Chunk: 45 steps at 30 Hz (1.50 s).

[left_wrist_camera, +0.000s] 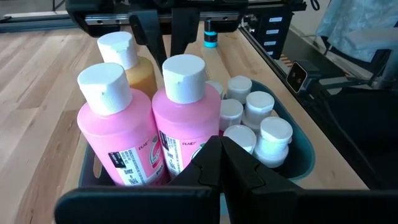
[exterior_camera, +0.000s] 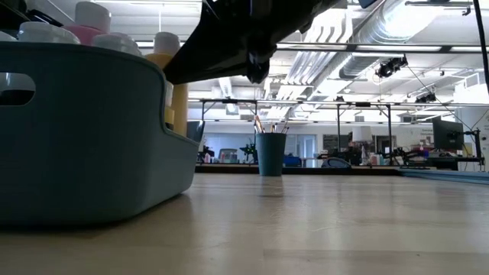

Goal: Pick & Place Paint Supplies
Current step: Adjust the paint bottles on the green bin

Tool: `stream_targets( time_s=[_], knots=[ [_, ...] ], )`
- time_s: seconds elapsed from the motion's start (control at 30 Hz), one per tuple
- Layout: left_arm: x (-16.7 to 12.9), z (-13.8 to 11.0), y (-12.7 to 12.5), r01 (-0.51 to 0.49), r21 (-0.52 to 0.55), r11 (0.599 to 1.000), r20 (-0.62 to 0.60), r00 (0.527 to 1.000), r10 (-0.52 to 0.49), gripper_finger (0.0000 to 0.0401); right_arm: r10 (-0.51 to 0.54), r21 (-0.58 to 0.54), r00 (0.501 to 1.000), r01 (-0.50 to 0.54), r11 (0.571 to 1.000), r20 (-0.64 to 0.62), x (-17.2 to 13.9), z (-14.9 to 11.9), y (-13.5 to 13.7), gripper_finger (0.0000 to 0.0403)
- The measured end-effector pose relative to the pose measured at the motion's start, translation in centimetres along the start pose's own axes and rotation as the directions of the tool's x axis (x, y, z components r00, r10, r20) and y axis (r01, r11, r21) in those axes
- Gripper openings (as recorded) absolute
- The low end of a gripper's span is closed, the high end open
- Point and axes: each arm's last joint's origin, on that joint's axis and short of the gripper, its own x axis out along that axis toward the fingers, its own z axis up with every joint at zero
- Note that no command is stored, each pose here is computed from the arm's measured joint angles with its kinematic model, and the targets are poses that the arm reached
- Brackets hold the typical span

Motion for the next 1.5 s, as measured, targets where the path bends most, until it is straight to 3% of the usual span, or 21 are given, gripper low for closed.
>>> stream_targets(
  time_s=[0.3,0.53,0.7,0.9,1.3,1.5],
  knots=[
    [0.0,0.0,0.0,0.0,-0.001,1.0,0.0,1.0,0.0,0.0,-0.002,0.005,1.0,0.002,1.0,-0.013,-0.5,0.3,-0.3,0.0002],
    [0.0,0.0,0.0,-0.001,-0.004,1.0,-0.002,1.0,0.001,0.0,0.011,0.005,0.999,-0.011,1.0,0.044,-2.4,2.0,-0.1,0.0002],
    [0.0,-0.1,0.0,-0.004,-0.016,1.0,-0.01,1.0,0.004,0.0,0.047,0.021,0.998,-0.047,0.999,-0.032,-2.3,1.4,-0.2,0.0002],
    [0.1,-0.2,0.0,-0.008,-0.012,1.0,-0.015,1.0,0.008,0.0,-0.053,0.046,0.994,0.058,0.997,-0.1,-2.3,0.6,-0.8,0.0002],
    [0.1,-0.2,0.0,-0.01,-0.012,1.0,-0.015,1.0,0.01,0.0,-0.006,0.09,0.987,0.021,0.996,-0.161,0.3,-0.7,-2.9,0.0002],
    [0.1,-0.3,0.0,-0.012,-0.008,1.0,-0.019,1.0,0.012,0.0,0.033,0.093,0.992,-0.022,0.995,-0.118,0.6,-0.4,-2.8,0.0002]
  ],
)
